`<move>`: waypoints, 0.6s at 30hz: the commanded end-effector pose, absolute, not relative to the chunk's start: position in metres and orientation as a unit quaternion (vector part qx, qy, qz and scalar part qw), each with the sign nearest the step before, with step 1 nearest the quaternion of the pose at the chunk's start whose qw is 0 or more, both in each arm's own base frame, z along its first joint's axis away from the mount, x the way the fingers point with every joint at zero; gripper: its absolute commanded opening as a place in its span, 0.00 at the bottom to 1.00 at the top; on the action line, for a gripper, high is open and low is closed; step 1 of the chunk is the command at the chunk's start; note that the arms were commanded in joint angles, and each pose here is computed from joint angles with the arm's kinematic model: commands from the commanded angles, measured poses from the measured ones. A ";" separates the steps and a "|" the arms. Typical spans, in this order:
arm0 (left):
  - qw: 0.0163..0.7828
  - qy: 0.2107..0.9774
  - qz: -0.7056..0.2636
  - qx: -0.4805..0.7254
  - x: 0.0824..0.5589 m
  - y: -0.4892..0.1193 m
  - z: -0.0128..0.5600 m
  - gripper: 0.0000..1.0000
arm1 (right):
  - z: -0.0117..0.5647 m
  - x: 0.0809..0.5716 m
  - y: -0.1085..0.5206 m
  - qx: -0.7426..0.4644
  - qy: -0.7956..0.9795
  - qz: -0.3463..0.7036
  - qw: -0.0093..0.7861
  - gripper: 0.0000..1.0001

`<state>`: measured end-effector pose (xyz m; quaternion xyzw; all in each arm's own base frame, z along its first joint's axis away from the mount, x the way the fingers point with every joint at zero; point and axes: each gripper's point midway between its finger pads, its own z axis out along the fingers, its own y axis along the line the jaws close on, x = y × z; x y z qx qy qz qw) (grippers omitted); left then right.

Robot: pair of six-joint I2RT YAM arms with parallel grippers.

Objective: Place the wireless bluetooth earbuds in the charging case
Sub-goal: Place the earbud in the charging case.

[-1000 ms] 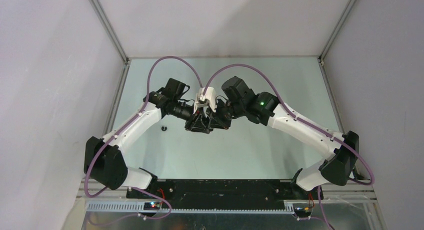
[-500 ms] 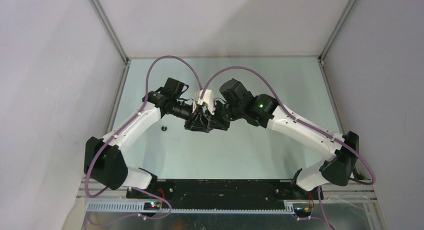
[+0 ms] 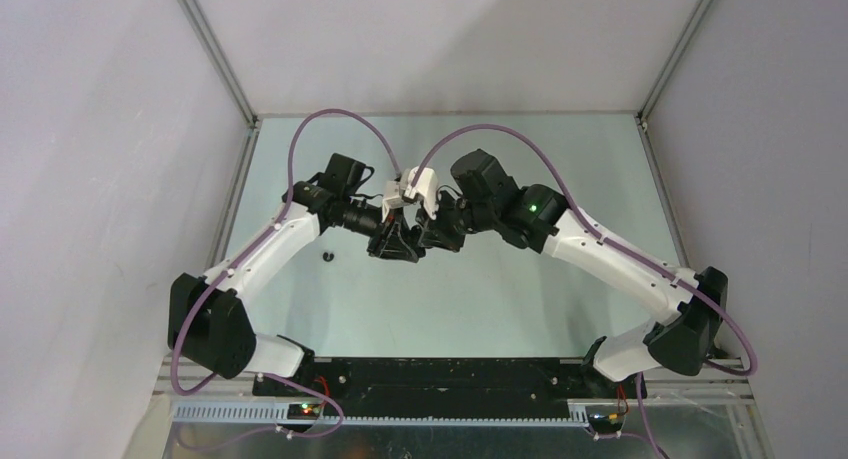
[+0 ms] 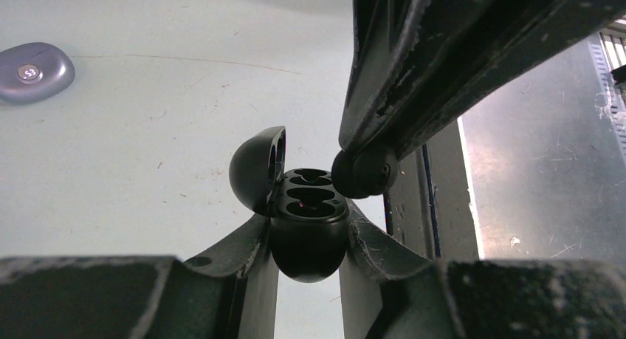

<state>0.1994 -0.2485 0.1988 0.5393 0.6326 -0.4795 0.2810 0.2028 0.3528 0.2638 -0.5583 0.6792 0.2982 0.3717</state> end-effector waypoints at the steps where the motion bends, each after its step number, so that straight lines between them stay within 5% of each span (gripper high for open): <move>1: 0.303 0.610 -0.482 0.552 0.196 -0.251 0.211 0.12 | 0.284 0.204 0.353 -0.554 0.662 0.302 0.404 0.05; 18: 0.304 0.608 -0.481 0.553 0.196 -0.251 0.212 0.12 | 0.271 0.214 0.354 -0.557 0.673 0.261 0.411 0.05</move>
